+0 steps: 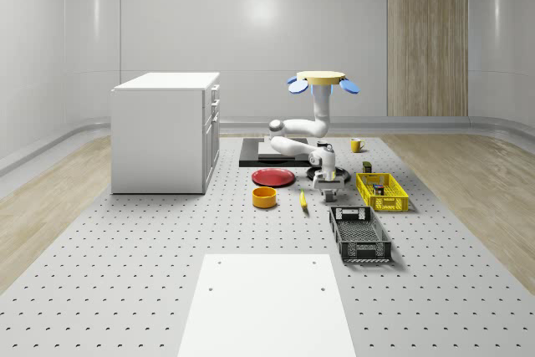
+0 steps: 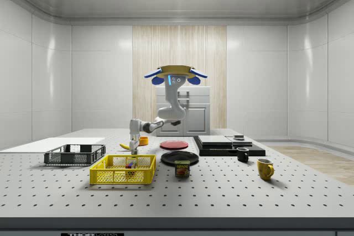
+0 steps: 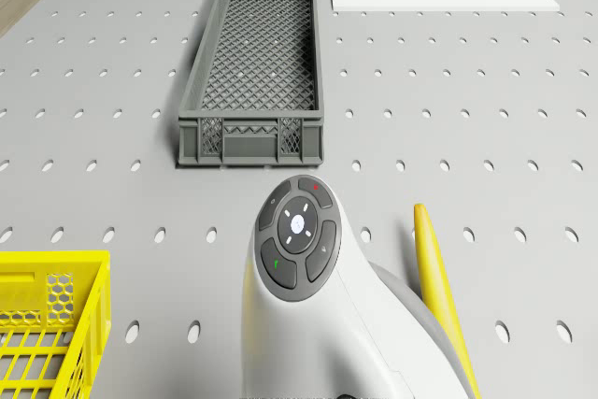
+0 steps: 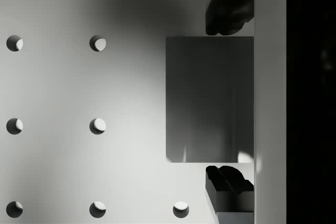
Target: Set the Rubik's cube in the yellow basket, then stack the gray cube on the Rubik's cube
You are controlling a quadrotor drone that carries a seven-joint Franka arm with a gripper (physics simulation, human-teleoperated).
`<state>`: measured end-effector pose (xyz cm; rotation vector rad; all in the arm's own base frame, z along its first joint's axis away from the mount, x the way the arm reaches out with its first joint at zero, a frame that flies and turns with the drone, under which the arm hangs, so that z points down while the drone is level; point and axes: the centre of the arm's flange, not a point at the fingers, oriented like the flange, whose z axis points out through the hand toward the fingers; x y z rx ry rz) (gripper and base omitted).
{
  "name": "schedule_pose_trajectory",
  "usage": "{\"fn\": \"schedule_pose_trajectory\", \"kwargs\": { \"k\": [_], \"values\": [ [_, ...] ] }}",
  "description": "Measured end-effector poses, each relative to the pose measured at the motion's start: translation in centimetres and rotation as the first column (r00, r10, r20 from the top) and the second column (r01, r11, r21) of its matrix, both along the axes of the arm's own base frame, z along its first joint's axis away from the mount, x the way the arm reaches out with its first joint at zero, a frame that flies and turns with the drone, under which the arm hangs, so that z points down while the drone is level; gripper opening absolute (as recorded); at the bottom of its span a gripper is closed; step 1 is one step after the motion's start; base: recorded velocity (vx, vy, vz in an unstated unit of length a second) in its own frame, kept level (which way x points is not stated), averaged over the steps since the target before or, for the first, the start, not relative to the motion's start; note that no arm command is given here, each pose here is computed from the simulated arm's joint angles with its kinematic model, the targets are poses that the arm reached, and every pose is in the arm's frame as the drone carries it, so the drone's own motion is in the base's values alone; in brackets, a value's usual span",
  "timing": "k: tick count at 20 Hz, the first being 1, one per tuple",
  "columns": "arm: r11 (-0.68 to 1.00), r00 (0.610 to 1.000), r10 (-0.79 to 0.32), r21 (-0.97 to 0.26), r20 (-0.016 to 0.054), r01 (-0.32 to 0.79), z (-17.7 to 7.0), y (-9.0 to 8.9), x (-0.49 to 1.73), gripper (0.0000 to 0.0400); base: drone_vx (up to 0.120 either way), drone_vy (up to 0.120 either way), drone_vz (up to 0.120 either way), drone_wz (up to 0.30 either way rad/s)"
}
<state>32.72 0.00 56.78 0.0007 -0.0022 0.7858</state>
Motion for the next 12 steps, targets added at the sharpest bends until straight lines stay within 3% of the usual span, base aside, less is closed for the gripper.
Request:
{"fn": "schedule_pose_trajectory", "kwargs": {
  "k": [5,12],
  "values": [
    [1.0,1.0,0.0,0.0,0.0,0.0,0.06,0.0,0.11,0.0274,0.0,0.0,0.0,0.0],
    [1.0,1.0,0.0,0.0,0.0001,0.0,-0.4,0.0,0.15,0.0254,0.0,0.0,0.0,0.0]
  ]
}}
